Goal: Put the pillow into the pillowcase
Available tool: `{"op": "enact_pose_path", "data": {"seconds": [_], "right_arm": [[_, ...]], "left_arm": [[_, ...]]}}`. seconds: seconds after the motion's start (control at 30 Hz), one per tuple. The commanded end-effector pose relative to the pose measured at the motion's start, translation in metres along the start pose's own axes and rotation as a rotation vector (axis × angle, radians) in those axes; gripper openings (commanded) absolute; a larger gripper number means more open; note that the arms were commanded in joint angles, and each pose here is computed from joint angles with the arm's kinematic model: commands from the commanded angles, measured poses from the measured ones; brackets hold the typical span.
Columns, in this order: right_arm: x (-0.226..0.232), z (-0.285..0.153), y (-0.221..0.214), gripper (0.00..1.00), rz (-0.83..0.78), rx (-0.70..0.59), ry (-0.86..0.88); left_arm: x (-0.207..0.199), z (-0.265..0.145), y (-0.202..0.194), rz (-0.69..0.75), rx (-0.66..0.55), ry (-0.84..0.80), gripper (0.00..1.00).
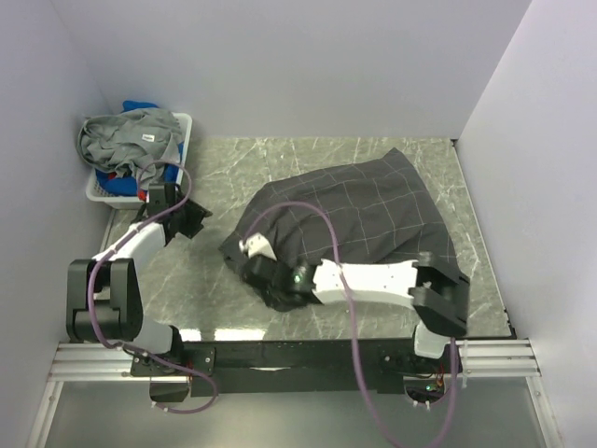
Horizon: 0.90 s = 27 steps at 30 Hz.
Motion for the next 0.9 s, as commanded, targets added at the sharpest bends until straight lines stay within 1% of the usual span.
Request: {"op": "enact_pose_path", "data": {"seconds": [0.0, 0.1, 0.17, 0.2, 0.23, 0.3, 0.33, 0.5, 0.6, 0.63, 0.73, 0.87], "right_arm": [[0.027, -0.023, -0.044, 0.00, 0.004, 0.070, 0.107], [0.040, -0.025, -0.071, 0.00, -0.032, 0.118, 0.128], [0.054, -0.026, -0.083, 0.00, -0.054, 0.150, 0.155], [0.059, -0.026, -0.087, 0.00, -0.059, 0.155, 0.154], [0.063, -0.024, -0.090, 0.00, -0.070, 0.160, 0.152], [0.068, -0.021, -0.095, 0.01, -0.069, 0.171, 0.146], [0.069, -0.020, -0.094, 0.01, -0.061, 0.170, 0.146], [0.069, -0.024, -0.082, 0.03, -0.056, 0.129, 0.122], [0.065, -0.027, -0.076, 0.03, -0.052, 0.112, 0.106], [0.063, -0.027, -0.074, 0.03, -0.048, 0.107, 0.099], [0.059, -0.032, -0.069, 0.03, -0.045, 0.092, 0.087], [0.054, -0.039, -0.065, 0.03, -0.038, 0.074, 0.083]], "left_arm": [[0.005, -0.007, -0.014, -0.039, 0.006, -0.036, 0.53], [0.009, -0.016, -0.031, -0.045, 0.012, -0.061, 0.55], [0.021, -0.023, -0.040, -0.062, 0.011, -0.045, 0.57], [0.033, -0.025, -0.044, -0.071, -0.003, -0.014, 0.58], [0.035, -0.031, -0.045, -0.072, -0.011, -0.014, 0.61], [0.049, -0.035, -0.053, -0.084, -0.005, 0.001, 0.62], [0.046, -0.039, -0.056, -0.076, -0.001, -0.026, 0.62], [0.066, -0.044, -0.072, -0.074, 0.005, 0.009, 0.64], [0.066, -0.045, -0.085, -0.070, 0.038, -0.009, 0.65], [0.065, -0.046, -0.096, -0.050, 0.064, -0.011, 0.66], [0.066, -0.044, -0.112, -0.047, 0.088, -0.009, 0.70], [0.062, -0.037, -0.122, -0.053, 0.123, -0.031, 0.71]]}}
Point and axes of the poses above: each gripper's point midway between its finger pads, its own z axis out along the fingers, its own x axis along the line the jaws close on, y = z × x, the point moved 5 cm from there along -z, back along the fingers, and after that the axes turned 3 degrees about -z, right-handed, at the moved point
